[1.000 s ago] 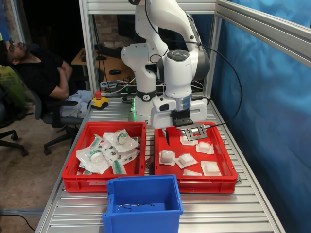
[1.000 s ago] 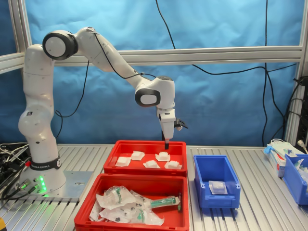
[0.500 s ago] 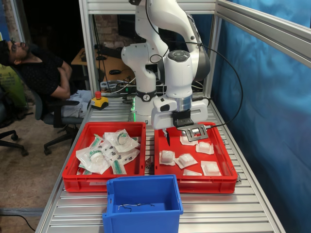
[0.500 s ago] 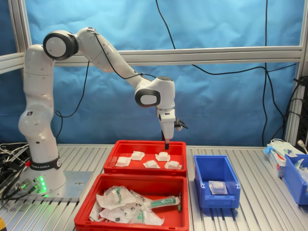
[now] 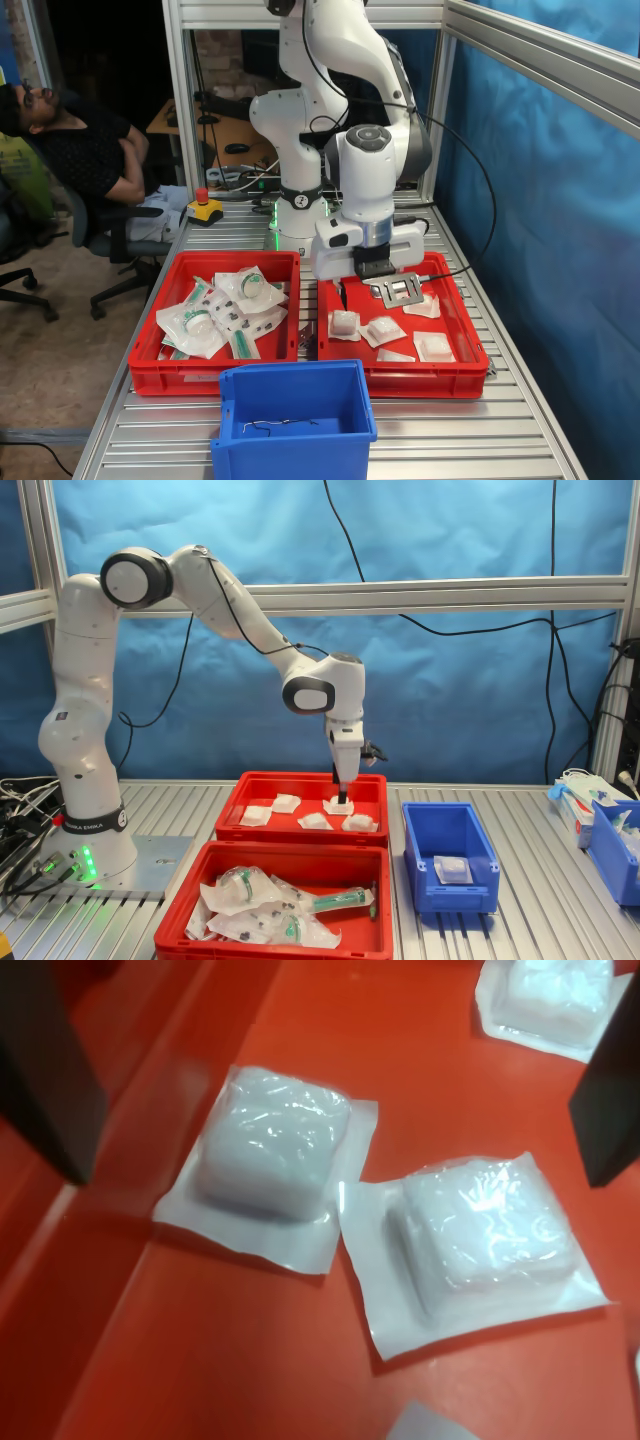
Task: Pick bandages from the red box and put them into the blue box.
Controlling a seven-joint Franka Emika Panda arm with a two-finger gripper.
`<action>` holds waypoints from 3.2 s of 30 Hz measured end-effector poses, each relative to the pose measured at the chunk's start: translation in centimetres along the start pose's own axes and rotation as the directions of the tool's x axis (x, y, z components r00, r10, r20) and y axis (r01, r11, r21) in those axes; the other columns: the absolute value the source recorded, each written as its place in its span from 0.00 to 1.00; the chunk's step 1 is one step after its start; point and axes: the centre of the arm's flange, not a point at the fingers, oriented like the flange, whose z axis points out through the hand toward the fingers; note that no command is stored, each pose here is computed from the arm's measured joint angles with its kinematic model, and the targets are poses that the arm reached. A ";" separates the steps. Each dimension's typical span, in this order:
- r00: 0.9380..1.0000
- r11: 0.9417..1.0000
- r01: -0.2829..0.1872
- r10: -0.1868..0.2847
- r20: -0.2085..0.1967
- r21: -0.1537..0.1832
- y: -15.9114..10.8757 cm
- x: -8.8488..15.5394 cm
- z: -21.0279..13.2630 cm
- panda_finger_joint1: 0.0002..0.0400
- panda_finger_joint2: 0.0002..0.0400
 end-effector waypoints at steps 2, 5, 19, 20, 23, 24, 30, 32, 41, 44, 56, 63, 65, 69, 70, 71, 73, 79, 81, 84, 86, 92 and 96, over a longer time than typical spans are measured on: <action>1.000 1.000 -0.003 0.003 0.009 -0.007 0.1 0.0 0.6 1.00 1.00; 0.999 1.000 -0.019 0.019 0.033 -0.016 0.3 -0.1 1.9 1.00 1.00; 0.996 0.996 -0.081 0.079 0.050 0.034 0.0 0.0 2.6 1.00 1.00; 0.996 0.996 -0.083 0.081 0.040 0.045 -0.1 0.1 2.5 1.00 1.00; 0.996 0.994 -0.087 0.086 0.029 0.059 -0.3 0.2 2.3 1.00 1.00; 0.996 0.994 -0.088 0.087 0.026 0.063 -0.3 0.3 2.3 1.00 1.00; 0.996 0.992 -0.090 0.090 0.005 0.084 -0.6 0.5 2.2 1.00 1.00; 0.996 0.991 -0.090 0.091 -0.007 0.095 -0.8 0.6 2.2 1.00 1.00; 0.992 0.986 -0.091 0.102 -0.069 0.142 -1.6 1.9 2.9 1.00 1.00; 0.992 0.985 -0.092 0.103 -0.076 0.145 -1.8 2.2 3.4 1.00 1.00; 0.987 0.981 -0.089 0.110 -0.118 0.172 -2.4 3.0 4.6 1.00 1.00; 0.986 0.981 -0.085 0.108 -0.125 0.173 -2.6 3.0 5.2 1.00 1.00; 0.986 0.981 -0.084 0.106 -0.126 0.173 -2.7 3.0 5.3 1.00 1.00; 0.987 0.982 -0.080 0.102 -0.127 0.169 -2.8 2.9 5.6 1.00 1.00; 0.987 0.983 -0.078 0.100 -0.127 0.168 -2.8 2.8 5.6 1.00 1.00; 0.987 0.983 -0.076 0.097 -0.128 0.166 -2.9 2.8 5.7 1.00 1.00; 0.987 0.985 -0.068 0.089 -0.131 0.158 -2.9 2.7 6.0 1.00 1.00; 0.988 0.988 -0.058 0.077 -0.133 0.141 -3.0 2.5 6.6 1.00 1.00; 0.988 0.989 -0.055 0.073 -0.133 0.137 -3.0 2.4 6.8 1.00 1.00; 0.989 0.991 -0.048 0.065 -0.132 0.128 -3.1 2.2 7.3 1.00 1.00; 0.990 0.991 -0.045 0.061 -0.130 0.123 -3.2 2.1 7.6 1.00 1.00; 0.991 0.994 -0.030 0.044 -0.124 0.107 -3.5 1.4 8.6 1.00 1.00; 0.992 0.995 -0.019 0.031 -0.119 0.098 -3.9 0.8 9.2 1.00 1.00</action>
